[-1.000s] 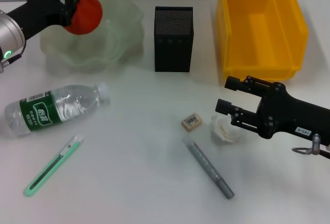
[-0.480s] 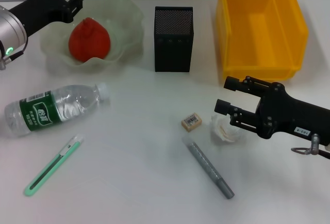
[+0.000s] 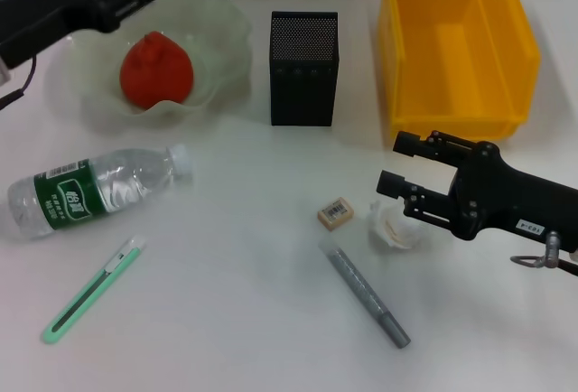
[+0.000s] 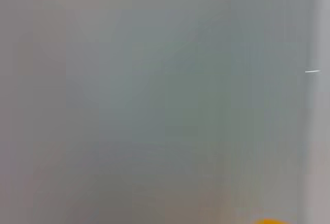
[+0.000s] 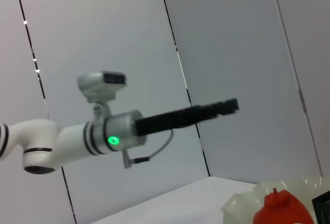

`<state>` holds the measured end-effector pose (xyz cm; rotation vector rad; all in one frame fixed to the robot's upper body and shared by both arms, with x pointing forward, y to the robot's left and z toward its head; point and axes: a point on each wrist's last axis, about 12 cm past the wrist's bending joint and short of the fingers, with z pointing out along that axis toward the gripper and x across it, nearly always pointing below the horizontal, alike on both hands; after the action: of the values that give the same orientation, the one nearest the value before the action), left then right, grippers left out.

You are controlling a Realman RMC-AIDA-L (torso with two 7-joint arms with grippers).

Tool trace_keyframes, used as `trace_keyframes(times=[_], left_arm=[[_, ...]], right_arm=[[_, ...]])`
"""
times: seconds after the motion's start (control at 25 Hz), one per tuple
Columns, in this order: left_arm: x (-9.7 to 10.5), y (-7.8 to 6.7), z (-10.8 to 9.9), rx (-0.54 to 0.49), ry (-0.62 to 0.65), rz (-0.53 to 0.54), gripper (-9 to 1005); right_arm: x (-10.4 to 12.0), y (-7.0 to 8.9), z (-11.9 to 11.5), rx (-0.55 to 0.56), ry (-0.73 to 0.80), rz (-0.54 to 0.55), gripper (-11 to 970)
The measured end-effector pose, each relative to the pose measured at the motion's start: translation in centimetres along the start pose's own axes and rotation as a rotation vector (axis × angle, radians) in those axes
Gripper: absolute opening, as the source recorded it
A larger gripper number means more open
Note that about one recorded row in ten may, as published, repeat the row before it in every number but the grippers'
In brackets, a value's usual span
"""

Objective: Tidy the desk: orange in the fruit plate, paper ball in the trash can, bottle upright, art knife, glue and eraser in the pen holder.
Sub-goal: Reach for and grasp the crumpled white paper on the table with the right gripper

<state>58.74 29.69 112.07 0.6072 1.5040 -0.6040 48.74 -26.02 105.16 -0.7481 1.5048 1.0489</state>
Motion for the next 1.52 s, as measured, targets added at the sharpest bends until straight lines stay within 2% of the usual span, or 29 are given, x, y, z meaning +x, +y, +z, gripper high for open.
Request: trace_keyframes(times=[0.08,0.28,0.4,0.56,0.72,0.76,0.8,1.08,1.2,1.24,1.28,1.32,1.36,1.52], left_arm=[[-0.9,-1.3,-1.0,0.118,-0.016,0.036,563],[-1.7,-3.4,-2.2,0.283,-0.021,0.040,690],[-1.4,-4.8,-3.6,0.383,-0.048,0.004,691],[-0.2,-6.3,-5.1,0.462,-0.040,-0.014,691],[1.0,-6.9,-5.6,0.478,-0.005,-0.045,691],[2.5,-7.3,-6.0,0.455,0.011,-0.088,690],[3.0,-7.4,-6.2,0.446,0.013,-0.097,690],[4.0,-7.9,-6.5,0.437,0.016,-0.108,691],[4.0,-8.0,-6.5,0.438,0.016,-0.108,691],[4.2,-8.2,-6.4,0.450,0.014,-0.098,691],[4.2,-8.2,-6.4,0.450,0.014,-0.098,690],[4.2,-8.4,-6.3,0.459,0.017,-0.098,688],[4.2,-8.4,-6.3,0.459,0.017,-0.098,687],[4.5,-8.6,-6.2,0.473,0.015,-0.090,683]], right_arm=[[0.0,-0.1,0.0,0.005,0.001,-0.001,638],[-0.2,-0.3,0.2,0.012,-0.001,-0.006,637],[-0.2,-0.3,0.2,0.012,-0.002,-0.006,637],[-0.3,-0.4,0.1,0.013,-0.001,-0.008,637],[-0.3,-0.4,0.1,0.015,-0.001,-0.010,637],[-0.3,-0.5,0.1,0.016,-0.003,-0.010,637],[-0.3,-0.5,0.0,0.018,-0.004,-0.011,637],[-1.5,-1.2,-0.2,0.023,-0.003,-0.017,637],[-3.0,-1.8,-0.2,0.010,0.009,-0.009,637],[-4.3,-2.3,-0.2,0.001,0.032,0.000,637],[-4.3,-2.3,-0.2,0.001,0.032,0.000,637],[-5.5,-2.8,-0.1,-0.007,0.069,0.027,637],[-5.5,-2.8,-0.1,-0.007,0.069,0.027,637],[-8.9,-3.4,0.0,-0.018,0.227,0.064,637]])
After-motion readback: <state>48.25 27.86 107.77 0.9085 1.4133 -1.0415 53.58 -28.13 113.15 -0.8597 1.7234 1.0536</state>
